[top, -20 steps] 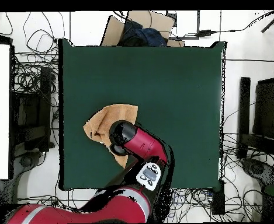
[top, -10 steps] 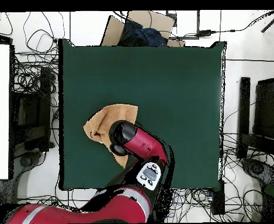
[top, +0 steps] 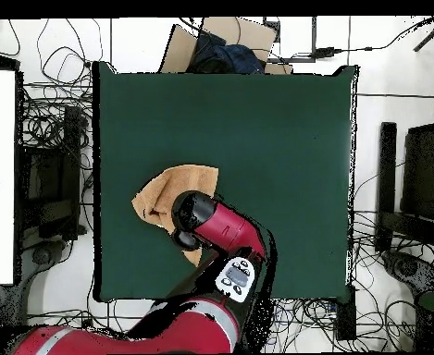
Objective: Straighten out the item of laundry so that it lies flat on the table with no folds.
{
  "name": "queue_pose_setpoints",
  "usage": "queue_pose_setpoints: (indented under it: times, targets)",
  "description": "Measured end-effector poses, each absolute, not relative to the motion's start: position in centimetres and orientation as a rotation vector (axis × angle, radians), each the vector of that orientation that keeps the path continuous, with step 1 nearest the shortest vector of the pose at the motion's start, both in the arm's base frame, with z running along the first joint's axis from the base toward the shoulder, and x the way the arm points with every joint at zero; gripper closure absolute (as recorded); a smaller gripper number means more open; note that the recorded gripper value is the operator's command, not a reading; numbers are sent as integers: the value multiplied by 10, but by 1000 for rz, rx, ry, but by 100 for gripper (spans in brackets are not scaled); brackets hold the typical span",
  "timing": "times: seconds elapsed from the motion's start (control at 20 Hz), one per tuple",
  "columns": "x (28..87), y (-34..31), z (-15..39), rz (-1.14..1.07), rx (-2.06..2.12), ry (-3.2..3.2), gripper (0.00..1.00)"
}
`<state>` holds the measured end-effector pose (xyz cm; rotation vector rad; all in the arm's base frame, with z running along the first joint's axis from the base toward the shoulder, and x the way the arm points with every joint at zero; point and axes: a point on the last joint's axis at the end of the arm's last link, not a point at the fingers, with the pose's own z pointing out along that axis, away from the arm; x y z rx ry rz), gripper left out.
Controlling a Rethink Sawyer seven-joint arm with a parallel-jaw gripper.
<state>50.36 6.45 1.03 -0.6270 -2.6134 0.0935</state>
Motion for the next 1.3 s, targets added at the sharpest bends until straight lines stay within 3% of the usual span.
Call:
queue_pose_setpoints:
  times: [0.7,1.3]
  targets:
    - [483,64,45,30,-505,-2387,0]
    - [531,17,38,183,-551,-2777,0]
